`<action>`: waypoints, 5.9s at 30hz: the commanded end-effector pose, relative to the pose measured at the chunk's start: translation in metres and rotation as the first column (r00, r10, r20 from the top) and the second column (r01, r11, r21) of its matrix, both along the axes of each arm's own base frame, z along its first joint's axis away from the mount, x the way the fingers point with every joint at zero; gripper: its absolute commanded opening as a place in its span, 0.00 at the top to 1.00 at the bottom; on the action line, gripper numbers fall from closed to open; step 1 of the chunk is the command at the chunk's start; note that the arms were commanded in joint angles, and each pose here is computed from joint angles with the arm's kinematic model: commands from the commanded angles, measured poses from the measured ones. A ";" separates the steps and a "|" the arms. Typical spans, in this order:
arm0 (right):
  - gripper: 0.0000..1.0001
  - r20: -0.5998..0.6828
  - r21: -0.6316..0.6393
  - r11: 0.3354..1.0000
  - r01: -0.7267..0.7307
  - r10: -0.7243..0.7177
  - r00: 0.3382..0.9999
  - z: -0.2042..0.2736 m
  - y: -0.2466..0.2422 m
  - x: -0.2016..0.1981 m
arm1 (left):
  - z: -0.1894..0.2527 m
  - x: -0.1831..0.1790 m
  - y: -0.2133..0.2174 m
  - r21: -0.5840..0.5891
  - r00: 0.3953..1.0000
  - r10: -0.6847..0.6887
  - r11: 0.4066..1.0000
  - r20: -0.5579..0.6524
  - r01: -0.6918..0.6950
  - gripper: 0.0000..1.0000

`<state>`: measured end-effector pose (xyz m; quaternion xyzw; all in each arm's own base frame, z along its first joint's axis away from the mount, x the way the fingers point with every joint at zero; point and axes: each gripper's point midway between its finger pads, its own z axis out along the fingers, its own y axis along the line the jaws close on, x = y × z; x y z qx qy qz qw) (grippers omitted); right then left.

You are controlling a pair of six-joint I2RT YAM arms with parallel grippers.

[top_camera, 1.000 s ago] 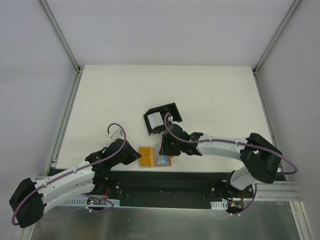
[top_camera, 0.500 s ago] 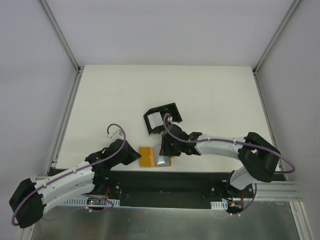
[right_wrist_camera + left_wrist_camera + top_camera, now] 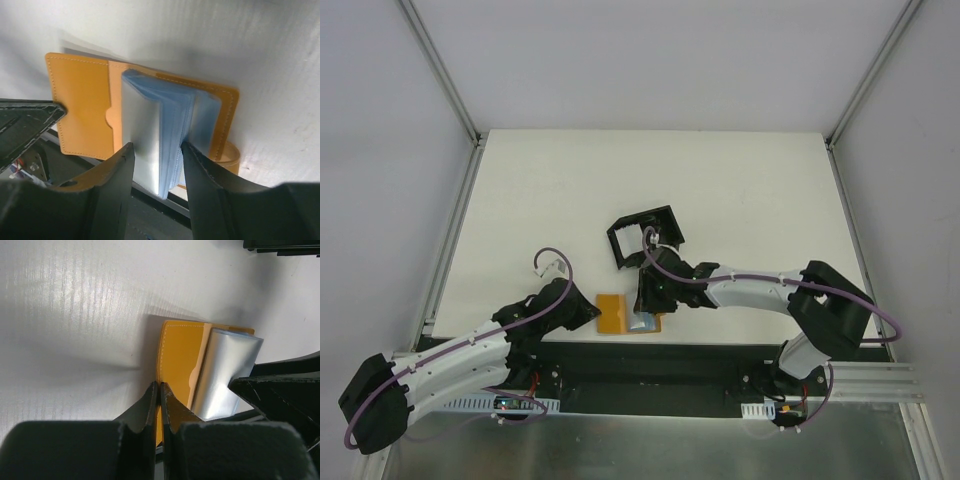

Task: Put the credit cards into the card holder
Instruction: Turn over the card slot in the card holder, then pick up the credit card from the storage box, then insert the credit card into the card holder.

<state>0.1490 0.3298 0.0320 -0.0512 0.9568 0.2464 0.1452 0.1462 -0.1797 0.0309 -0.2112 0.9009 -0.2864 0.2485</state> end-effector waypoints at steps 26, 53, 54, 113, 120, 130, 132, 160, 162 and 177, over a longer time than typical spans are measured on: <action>0.53 0.093 0.288 0.914 -0.287 0.272 0.958 0.084 0.099 -0.012 | -0.016 0.000 0.008 -0.016 0.996 0.076 0.997 -0.045 -0.077 1.00; 0.45 0.294 0.023 0.995 -0.096 0.085 0.952 0.128 0.015 0.155 | 0.002 0.017 0.002 -0.001 0.999 0.035 0.999 0.018 -0.035 1.00; 0.44 0.282 0.009 0.996 -0.087 0.081 0.956 0.123 0.013 0.161 | 0.003 0.018 0.001 -0.007 0.999 0.036 0.999 0.017 -0.036 1.00; 0.39 0.093 0.154 0.976 -0.155 0.142 0.985 0.065 0.032 0.188 | 0.004 0.014 -0.015 -0.112 0.995 -0.095 0.989 0.037 0.099 1.00; 0.44 0.101 0.155 0.976 -0.152 0.138 0.985 0.069 0.028 0.185 | 0.005 0.014 -0.015 -0.111 0.994 -0.099 0.988 0.034 0.102 1.00; 0.57 0.121 0.168 0.973 -0.158 0.139 0.983 0.079 0.028 0.183 | 0.002 0.014 -0.016 -0.106 0.994 -0.105 0.989 0.022 0.106 1.00; 0.60 0.121 0.168 0.973 -0.160 0.141 0.983 0.079 0.029 0.183 | 0.002 0.013 -0.016 -0.106 0.994 -0.107 0.988 0.019 0.108 1.00; 1.00 0.457 0.136 0.987 -0.086 0.014 0.890 0.174 -0.016 0.193 | -0.004 0.012 -0.012 -0.099 0.996 -0.092 0.991 0.008 0.092 1.00; 1.00 0.429 0.206 0.976 -0.073 -0.022 0.903 0.174 -0.021 0.174 | -0.006 0.012 -0.011 -0.094 0.996 -0.087 0.992 0.008 0.088 1.00; 1.00 0.190 0.442 0.897 -0.015 -0.077 0.979 0.081 0.017 0.032 | -0.021 0.009 -0.002 -0.058 0.998 -0.055 0.997 -0.018 0.054 1.00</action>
